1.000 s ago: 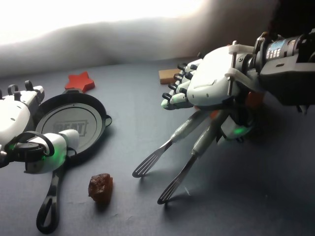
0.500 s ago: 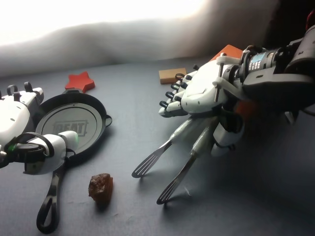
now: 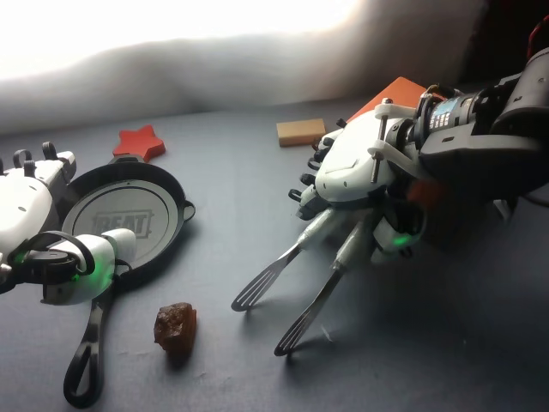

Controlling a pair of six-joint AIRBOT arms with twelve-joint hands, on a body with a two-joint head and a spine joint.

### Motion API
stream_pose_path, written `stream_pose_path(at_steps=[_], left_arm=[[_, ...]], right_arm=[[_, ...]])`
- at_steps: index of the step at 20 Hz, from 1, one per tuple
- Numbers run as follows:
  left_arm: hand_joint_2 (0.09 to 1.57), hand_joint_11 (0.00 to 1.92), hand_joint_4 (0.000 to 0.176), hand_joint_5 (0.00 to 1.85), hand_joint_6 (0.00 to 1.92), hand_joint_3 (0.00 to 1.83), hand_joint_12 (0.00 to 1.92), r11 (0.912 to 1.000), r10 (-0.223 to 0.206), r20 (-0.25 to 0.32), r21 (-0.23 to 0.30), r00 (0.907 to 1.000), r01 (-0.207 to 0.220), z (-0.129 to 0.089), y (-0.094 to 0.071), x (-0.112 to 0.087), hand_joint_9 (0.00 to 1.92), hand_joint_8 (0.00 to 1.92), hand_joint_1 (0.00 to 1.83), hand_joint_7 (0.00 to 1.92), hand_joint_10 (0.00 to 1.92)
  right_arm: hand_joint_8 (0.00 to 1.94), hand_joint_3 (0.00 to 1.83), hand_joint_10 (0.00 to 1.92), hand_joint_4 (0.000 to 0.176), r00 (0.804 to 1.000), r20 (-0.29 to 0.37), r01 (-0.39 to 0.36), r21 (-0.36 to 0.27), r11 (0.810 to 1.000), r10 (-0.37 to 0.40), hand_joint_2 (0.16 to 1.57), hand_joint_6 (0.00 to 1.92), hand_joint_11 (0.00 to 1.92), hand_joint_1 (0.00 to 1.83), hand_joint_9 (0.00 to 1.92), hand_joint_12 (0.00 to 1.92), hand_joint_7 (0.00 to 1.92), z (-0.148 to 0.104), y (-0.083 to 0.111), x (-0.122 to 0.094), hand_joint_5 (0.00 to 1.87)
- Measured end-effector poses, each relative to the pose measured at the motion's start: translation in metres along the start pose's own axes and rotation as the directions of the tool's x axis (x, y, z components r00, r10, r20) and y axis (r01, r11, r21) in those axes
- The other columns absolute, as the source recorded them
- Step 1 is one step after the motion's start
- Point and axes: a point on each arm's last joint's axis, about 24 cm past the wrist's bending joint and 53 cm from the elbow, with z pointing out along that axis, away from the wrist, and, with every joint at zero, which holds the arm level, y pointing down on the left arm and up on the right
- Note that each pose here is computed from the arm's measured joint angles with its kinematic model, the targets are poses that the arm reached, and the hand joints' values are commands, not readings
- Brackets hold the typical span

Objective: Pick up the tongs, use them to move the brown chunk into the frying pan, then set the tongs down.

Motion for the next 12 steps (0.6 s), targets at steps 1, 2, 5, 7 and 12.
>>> stream_pose_path(at_steps=[1,2,5,7,12], left_arm=[[1.33,0.00,0.019,0.02,0.00,0.00,0.16,1.0000,0.000,0.000,0.000,1.0000,0.000,0.0000,0.0000,0.0000,0.04,0.00,0.25,0.06,0.00],[1.34,0.00,0.018,0.00,0.00,0.01,0.15,1.0000,0.000,0.000,0.000,1.0000,0.000,0.0000,0.0001,0.0000,0.03,0.00,0.21,0.05,0.00],[1.34,0.00,0.016,0.01,0.00,0.00,0.15,1.0000,0.000,0.000,0.000,1.0000,0.000,0.0000,-0.0001,0.0000,0.04,0.00,0.23,0.07,0.00],[1.33,0.00,0.014,0.02,0.00,0.00,0.24,1.0000,-0.001,0.000,0.000,1.0000,0.001,0.0000,0.0001,0.0000,0.06,0.00,0.25,0.08,0.01],[1.33,0.00,0.018,0.02,0.00,0.00,0.25,1.0000,-0.001,0.000,0.000,1.0000,0.001,0.0000,0.0000,0.0000,0.06,0.01,0.21,0.06,0.01]], right_arm=[[0.07,0.01,0.20,0.000,1.000,0.000,0.000,0.000,1.000,0.000,1.09,0.17,0.04,1.05,0.63,1.45,0.74,0.0000,0.0000,0.0001,0.64],[0.08,0.02,0.23,0.000,1.000,-0.003,0.000,0.001,1.000,0.000,1.10,0.19,0.13,1.05,0.71,1.45,0.82,0.0000,-0.0003,0.0007,0.70],[0.09,0.02,0.33,0.000,1.000,-0.007,0.002,0.003,1.000,-0.002,1.19,1.04,0.35,1.09,0.85,1.44,1.00,-0.0001,-0.0005,0.0015,0.80],[0.08,0.00,0.42,0.000,1.000,-0.009,0.000,0.005,1.000,0.000,1.23,1.30,0.39,1.09,0.85,1.47,1.05,-0.0014,-0.0019,0.0023,0.76],[0.05,0.00,0.57,0.000,1.000,-0.011,0.010,0.000,1.000,-0.010,1.23,1.32,0.42,1.09,0.82,1.48,1.07,-0.0073,0.0008,0.0032,0.75]])
